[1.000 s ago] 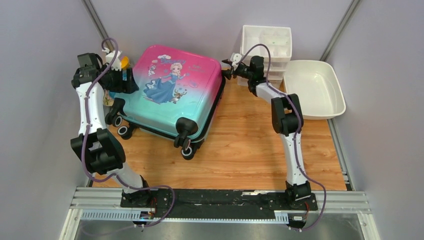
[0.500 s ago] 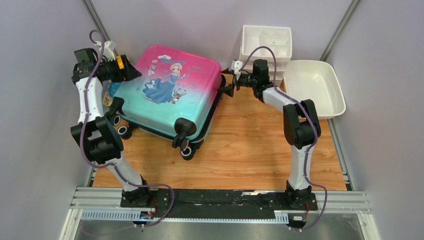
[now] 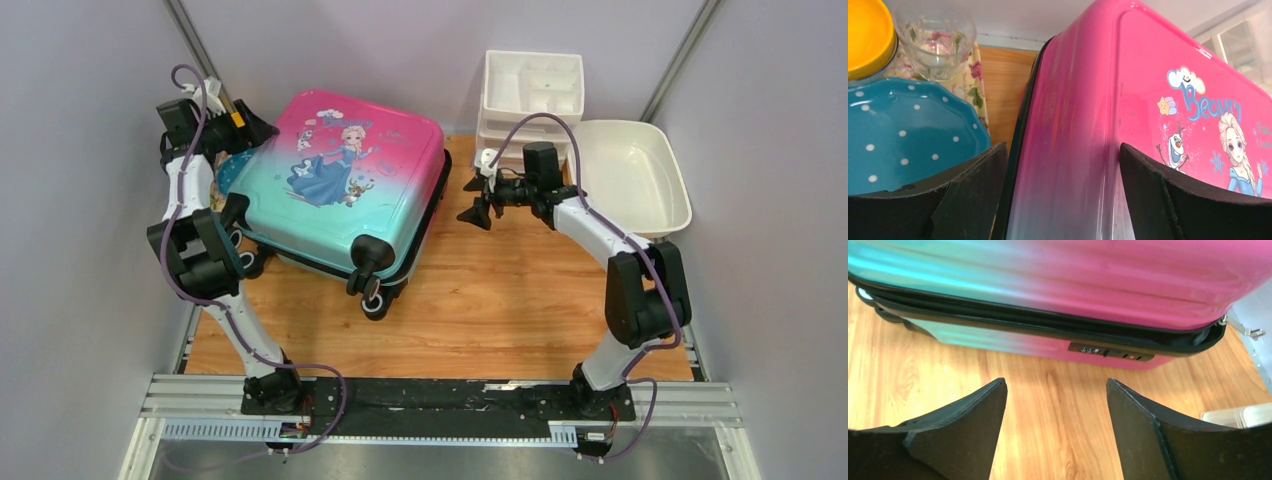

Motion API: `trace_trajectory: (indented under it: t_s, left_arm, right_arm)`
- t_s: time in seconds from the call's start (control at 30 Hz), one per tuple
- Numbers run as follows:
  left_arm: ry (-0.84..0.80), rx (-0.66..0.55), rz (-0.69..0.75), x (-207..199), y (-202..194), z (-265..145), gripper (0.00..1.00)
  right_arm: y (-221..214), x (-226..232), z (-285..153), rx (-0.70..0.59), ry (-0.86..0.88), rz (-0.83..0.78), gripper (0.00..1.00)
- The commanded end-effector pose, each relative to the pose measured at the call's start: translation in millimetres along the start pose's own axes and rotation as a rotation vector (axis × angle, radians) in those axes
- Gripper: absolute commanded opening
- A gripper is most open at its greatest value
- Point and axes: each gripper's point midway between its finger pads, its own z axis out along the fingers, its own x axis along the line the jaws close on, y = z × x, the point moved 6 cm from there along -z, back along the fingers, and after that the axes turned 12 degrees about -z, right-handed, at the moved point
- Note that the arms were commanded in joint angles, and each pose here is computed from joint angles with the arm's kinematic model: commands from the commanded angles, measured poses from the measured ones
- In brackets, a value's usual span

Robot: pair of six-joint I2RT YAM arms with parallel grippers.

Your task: Open, take out, and arrange the luggage

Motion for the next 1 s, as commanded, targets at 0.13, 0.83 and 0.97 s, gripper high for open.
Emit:
trace_trajectory:
  t_s: [0.13, 0.83, 0.97]
  left_arm:
    - [-0.140, 0.035, 0.005, -16, 2, 25, 0.86]
    - [-0.360, 0.299, 0.057, -105, -71, 57, 0.87]
    - [-0.257, 0.154, 0.087, -102, -16, 24, 0.92]
  right_arm:
    - [6, 31, -30, 0.096, 0.006, 0.015, 0.66]
    - [4, 105, -20, 0.058, 0.159, -0.052, 0.30]
    - [9, 118, 10, 0.033, 0.165, -0.075, 0.30]
